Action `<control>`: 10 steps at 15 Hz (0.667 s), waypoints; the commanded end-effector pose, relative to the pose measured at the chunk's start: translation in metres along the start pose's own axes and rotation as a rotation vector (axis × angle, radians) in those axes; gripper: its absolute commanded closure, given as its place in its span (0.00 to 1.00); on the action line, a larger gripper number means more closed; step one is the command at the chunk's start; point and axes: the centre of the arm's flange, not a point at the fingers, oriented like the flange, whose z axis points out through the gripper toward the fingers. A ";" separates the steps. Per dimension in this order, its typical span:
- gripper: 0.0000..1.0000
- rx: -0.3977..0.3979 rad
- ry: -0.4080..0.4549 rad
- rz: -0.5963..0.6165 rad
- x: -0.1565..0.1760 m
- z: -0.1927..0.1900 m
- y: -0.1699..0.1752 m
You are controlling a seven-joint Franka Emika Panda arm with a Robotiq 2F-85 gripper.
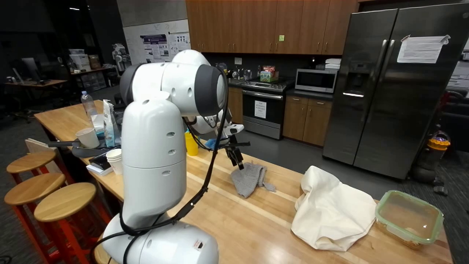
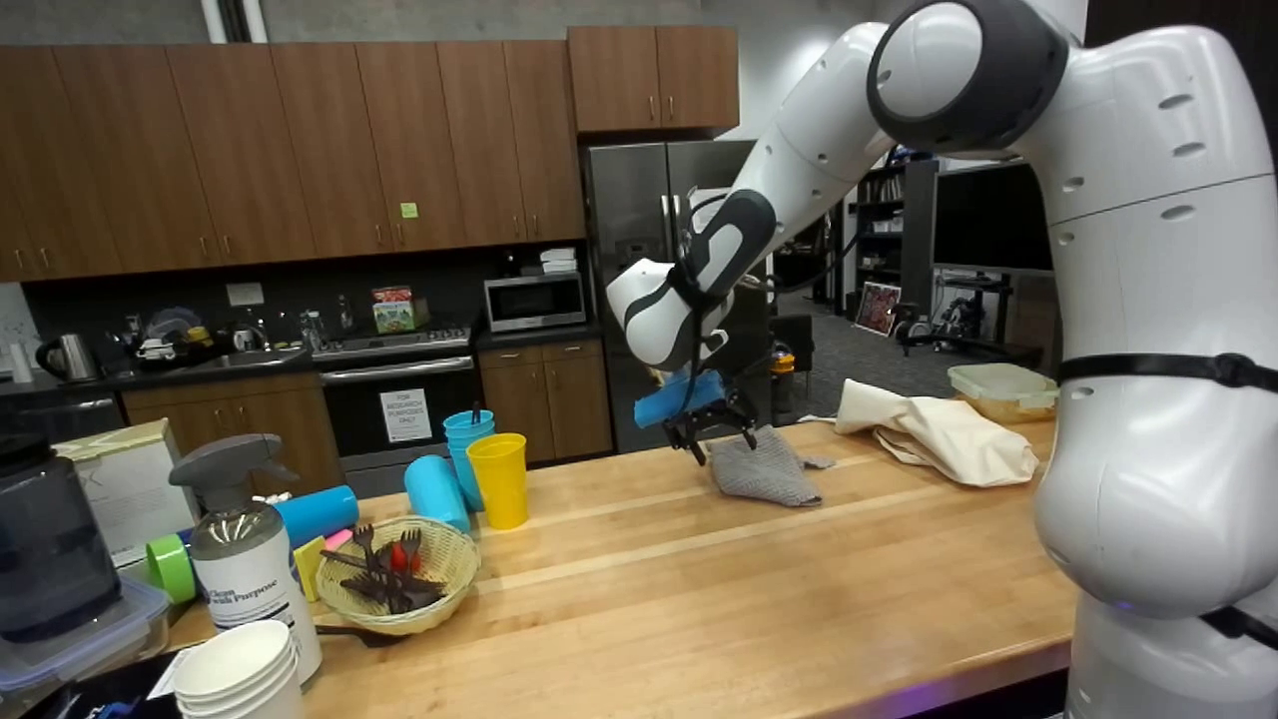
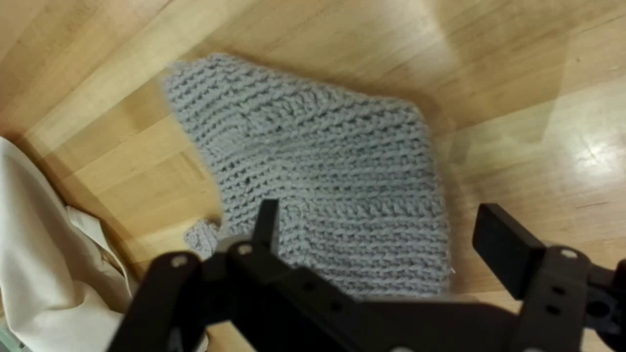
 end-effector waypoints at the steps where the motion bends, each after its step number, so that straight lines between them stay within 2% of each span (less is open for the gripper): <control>1: 0.00 -0.046 -0.003 0.007 0.018 0.003 -0.018; 6: 0.00 -0.110 -0.027 0.016 0.031 0.022 -0.028; 10: 0.00 -0.171 -0.069 0.029 0.035 0.048 -0.022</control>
